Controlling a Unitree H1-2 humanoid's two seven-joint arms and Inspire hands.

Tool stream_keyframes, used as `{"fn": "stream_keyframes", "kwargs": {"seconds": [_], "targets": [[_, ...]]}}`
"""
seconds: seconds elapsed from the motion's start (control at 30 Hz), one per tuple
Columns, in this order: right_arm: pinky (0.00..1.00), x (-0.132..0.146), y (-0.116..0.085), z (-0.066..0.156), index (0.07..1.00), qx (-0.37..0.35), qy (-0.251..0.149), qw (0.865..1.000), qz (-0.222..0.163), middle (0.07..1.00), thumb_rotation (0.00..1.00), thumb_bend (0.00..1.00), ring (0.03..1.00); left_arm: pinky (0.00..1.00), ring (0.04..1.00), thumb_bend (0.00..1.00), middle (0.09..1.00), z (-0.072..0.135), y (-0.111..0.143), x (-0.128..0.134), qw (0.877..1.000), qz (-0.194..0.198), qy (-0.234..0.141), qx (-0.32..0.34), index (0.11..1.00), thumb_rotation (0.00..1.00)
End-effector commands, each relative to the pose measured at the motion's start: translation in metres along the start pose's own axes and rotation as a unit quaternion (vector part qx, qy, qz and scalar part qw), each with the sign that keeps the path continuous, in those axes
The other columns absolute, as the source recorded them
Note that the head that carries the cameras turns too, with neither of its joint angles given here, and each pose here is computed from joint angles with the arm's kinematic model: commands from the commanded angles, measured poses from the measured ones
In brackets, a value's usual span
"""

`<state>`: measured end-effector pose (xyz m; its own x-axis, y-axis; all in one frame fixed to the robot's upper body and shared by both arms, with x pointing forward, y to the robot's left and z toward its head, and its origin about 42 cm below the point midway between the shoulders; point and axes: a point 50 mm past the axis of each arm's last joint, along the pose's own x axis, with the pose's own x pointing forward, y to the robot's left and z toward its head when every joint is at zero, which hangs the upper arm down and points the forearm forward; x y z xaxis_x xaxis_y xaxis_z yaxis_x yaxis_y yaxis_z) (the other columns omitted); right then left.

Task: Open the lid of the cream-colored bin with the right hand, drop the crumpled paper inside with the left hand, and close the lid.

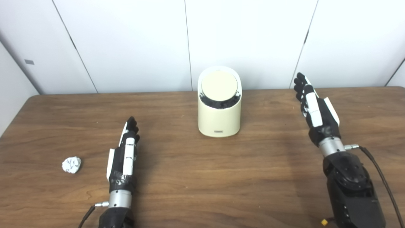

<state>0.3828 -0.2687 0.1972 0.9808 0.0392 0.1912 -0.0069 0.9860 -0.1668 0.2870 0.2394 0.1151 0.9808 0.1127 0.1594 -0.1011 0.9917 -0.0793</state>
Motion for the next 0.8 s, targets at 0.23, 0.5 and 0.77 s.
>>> {"fn": "stream_keyframes", "kwargs": {"seconds": [0.23, 0.5, 0.77], "targets": [[0.96, 0.030, 0.018, 0.043, 0.964, -0.053, -0.060, 0.996, 0.035, 0.971, 0.98, 0.54, 0.969, 1.00, 1.000, 0.33, 0.999, -0.017, -0.005, -0.011, 1.000, 0.003, 0.018, -0.008, 1.000, 0.90], [0.92, 0.050, 0.032, 0.062, 0.963, -0.103, -0.062, 0.992, 0.043, 0.960, 0.99, 0.58, 0.955, 1.00, 1.000, 0.27, 0.998, -0.019, -0.006, -0.012, 1.000, 0.000, 0.017, -0.002, 1.000, 0.90], [0.83, 0.067, 0.041, 0.080, 0.935, -0.184, -0.064, 0.979, 0.059, 0.921, 1.00, 0.59, 0.904, 1.00, 1.000, 0.27, 0.993, -0.019, -0.008, -0.013, 1.000, -0.001, 0.017, -0.001, 0.999, 0.87]]}}
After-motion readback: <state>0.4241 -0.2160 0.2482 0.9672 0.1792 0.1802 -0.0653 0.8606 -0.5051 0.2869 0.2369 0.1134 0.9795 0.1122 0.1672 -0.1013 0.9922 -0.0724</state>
